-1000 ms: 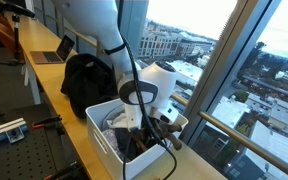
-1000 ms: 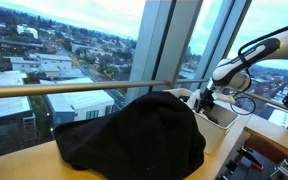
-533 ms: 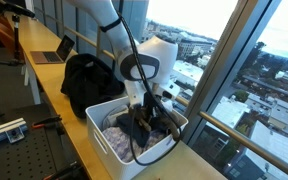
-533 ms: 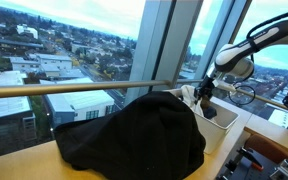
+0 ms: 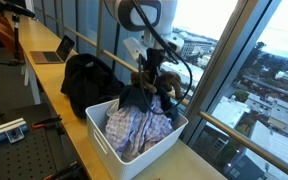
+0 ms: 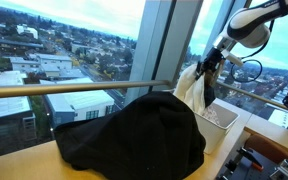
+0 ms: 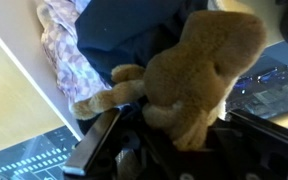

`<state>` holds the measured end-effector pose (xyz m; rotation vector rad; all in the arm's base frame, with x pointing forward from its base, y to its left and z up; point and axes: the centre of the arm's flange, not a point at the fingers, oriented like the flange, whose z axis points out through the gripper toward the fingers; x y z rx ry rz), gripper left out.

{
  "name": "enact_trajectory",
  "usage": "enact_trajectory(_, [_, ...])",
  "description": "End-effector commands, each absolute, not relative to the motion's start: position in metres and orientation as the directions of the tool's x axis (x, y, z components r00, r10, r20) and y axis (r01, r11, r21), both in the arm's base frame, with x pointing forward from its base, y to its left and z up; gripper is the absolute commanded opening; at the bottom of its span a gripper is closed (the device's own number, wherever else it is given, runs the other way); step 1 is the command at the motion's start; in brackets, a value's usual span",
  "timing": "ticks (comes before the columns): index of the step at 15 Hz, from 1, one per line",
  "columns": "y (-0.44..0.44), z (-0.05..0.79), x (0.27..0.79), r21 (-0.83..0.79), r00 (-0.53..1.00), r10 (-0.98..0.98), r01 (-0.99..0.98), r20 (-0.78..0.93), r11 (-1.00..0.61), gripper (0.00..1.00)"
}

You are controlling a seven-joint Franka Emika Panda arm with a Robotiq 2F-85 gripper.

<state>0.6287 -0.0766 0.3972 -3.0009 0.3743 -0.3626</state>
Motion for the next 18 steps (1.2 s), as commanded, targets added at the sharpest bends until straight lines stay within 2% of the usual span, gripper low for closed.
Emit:
enact_trajectory(1, [-0.044, 0.490, 0.622, -0.131, 0.930, -0.187, -0.152, 0.317, -0.980, 0.04])
enact_trajectory(11, [0.126, 0.692, 0.582, -0.045, 0.803, 0.116, 0.174, 0.584, -0.984, 0.04])
enact_trajectory(18, [0.269, 0.799, 0.527, 0.066, 0.691, 0.309, 0.354, 0.653, -0.933, 0.04])
